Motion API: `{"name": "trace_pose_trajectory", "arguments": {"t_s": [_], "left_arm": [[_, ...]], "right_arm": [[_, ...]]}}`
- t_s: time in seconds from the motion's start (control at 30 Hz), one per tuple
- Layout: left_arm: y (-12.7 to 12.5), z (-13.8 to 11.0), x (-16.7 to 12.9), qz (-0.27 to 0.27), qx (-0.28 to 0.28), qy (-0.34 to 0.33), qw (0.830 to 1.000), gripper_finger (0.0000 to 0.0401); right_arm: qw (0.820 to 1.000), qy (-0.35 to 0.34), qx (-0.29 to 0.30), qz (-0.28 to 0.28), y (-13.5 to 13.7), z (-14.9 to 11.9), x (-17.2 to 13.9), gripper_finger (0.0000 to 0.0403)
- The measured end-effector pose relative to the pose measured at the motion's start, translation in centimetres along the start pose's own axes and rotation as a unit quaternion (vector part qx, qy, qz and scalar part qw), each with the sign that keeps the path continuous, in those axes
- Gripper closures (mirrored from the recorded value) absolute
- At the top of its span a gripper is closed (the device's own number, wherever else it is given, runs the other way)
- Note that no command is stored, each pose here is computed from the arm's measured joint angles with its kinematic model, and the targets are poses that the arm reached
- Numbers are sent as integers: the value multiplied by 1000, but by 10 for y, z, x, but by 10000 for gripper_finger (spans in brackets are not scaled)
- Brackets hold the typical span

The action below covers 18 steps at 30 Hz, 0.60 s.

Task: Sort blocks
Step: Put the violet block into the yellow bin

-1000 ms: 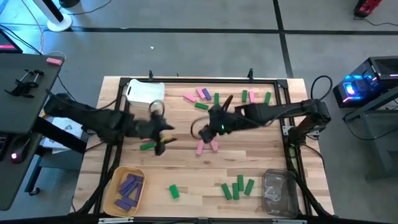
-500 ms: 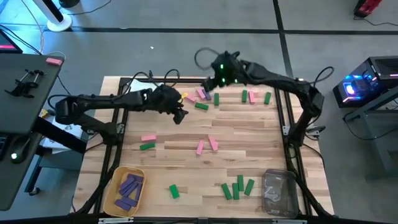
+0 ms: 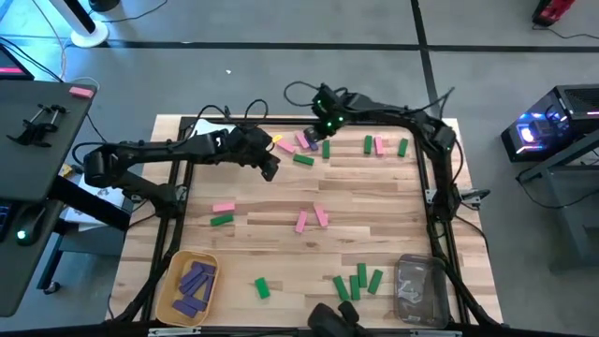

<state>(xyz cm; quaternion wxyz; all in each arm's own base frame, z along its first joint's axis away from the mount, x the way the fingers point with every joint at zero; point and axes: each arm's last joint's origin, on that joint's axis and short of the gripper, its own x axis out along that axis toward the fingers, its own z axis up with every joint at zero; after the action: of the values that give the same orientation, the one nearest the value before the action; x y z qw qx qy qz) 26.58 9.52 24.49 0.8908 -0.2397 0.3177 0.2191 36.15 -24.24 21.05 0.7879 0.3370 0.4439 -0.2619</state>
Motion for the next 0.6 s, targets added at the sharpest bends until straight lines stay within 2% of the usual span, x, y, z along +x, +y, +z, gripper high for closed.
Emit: {"name": "trace_pose_trajectory", "arguments": {"t_s": [0.13, 0.37, 0.6], "left_arm": [[1, -1, 0, 3, 25, 5, 1000, 395], [1, -1, 0, 2, 66, 6, 998, 398], [1, -1, 0, 2, 93, 6, 996, 401]], "right_arm": [[1000, 16, 26, -6, -1, -3, 18, 398], [997, 1, 63, -43, 2, -5, 20, 402], [992, 3, 112, -51, -4, -5, 31, 402]]}}
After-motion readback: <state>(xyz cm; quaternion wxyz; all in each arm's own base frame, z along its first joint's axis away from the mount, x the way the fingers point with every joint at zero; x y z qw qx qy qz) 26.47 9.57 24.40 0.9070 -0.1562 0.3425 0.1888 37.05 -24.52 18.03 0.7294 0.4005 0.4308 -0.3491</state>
